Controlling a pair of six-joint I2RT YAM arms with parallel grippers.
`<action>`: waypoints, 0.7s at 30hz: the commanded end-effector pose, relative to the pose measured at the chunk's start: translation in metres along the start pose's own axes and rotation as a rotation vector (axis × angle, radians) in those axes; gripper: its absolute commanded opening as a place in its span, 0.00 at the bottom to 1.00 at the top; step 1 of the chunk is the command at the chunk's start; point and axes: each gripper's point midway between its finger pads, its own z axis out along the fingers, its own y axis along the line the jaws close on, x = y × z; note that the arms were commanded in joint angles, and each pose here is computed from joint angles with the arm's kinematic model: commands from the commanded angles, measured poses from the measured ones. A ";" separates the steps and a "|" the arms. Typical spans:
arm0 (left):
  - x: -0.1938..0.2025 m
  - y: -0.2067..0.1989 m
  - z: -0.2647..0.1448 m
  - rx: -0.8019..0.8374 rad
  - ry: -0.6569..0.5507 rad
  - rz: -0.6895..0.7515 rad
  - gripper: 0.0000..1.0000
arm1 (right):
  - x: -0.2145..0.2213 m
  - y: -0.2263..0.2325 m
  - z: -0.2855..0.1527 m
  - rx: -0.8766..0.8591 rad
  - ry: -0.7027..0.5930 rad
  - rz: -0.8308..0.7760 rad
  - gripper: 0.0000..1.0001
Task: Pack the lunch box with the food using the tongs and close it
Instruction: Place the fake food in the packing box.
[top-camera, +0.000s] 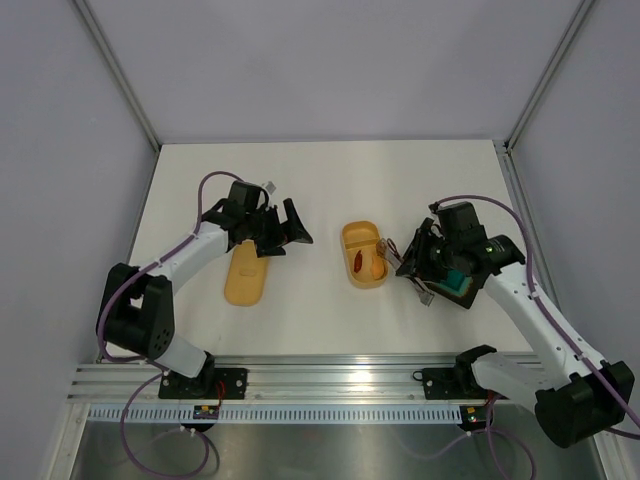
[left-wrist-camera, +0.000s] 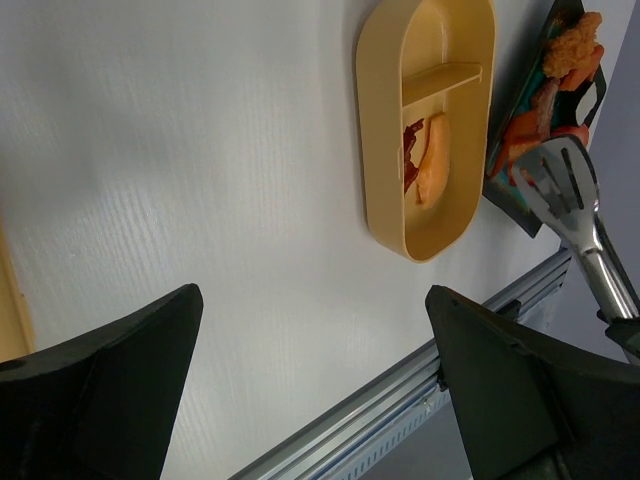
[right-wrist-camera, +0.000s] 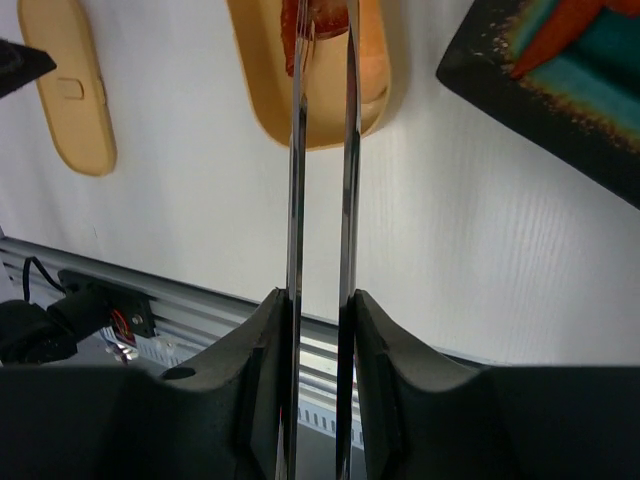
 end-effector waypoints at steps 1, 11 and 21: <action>-0.022 -0.026 -0.018 0.068 -0.091 0.041 0.99 | -0.006 0.028 -0.008 -0.056 -0.024 -0.098 0.34; -0.020 -0.031 -0.035 0.075 -0.124 0.070 0.99 | -0.003 0.033 0.005 -0.015 -0.021 -0.102 0.48; -0.019 -0.033 -0.042 0.077 -0.137 0.075 0.99 | -0.005 0.033 0.005 0.009 -0.041 -0.103 0.57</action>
